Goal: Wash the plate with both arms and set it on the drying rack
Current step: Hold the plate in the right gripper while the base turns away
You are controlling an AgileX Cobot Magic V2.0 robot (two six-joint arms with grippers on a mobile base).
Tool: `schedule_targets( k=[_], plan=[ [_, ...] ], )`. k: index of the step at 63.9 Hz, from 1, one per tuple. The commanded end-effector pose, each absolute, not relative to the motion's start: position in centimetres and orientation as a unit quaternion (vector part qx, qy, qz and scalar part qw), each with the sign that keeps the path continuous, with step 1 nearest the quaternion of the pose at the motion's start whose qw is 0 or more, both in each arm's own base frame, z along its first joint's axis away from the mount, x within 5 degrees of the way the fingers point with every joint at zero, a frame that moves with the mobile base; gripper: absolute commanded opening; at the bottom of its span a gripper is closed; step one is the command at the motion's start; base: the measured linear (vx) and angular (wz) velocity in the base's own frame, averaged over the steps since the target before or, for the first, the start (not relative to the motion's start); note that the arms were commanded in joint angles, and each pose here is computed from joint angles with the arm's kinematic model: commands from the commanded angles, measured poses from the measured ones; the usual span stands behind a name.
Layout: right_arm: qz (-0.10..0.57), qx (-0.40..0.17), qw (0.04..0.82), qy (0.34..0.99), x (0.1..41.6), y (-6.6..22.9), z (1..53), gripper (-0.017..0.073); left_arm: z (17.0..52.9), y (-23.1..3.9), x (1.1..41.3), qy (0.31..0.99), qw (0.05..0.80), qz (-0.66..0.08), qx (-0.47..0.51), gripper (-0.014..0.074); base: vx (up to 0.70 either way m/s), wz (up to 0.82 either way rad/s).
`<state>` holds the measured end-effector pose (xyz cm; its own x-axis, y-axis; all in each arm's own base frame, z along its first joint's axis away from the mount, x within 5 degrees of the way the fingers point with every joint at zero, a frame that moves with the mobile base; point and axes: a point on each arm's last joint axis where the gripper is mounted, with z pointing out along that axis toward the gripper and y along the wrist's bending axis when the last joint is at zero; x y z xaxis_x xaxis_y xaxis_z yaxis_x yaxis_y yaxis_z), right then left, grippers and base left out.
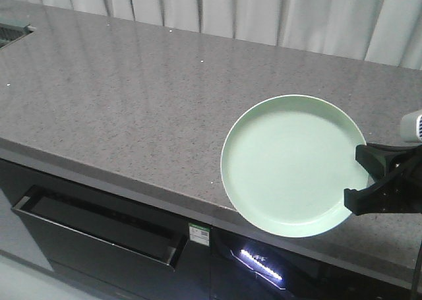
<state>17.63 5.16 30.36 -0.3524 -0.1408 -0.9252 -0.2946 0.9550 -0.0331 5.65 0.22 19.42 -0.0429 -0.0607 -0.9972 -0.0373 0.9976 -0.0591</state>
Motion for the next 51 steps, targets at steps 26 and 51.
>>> schedule_targets(
  k=[26, 51],
  plan=[
    [0.069, -0.132, 0.601, 0.785, 17.76, 5.12, 32.24, -0.0009, 19.44, 0.18, 5.64, 0.699, 0.714, -0.015, -0.036, -0.0006, -0.09, 0.36],
    [0.069, -0.132, 0.601, 0.785, 17.76, 5.12, 32.24, -0.0009, 19.44, 0.18, 5.64, 0.699, 0.714, -0.015, -0.036, -0.0006, -0.09, 0.35]
  ],
)
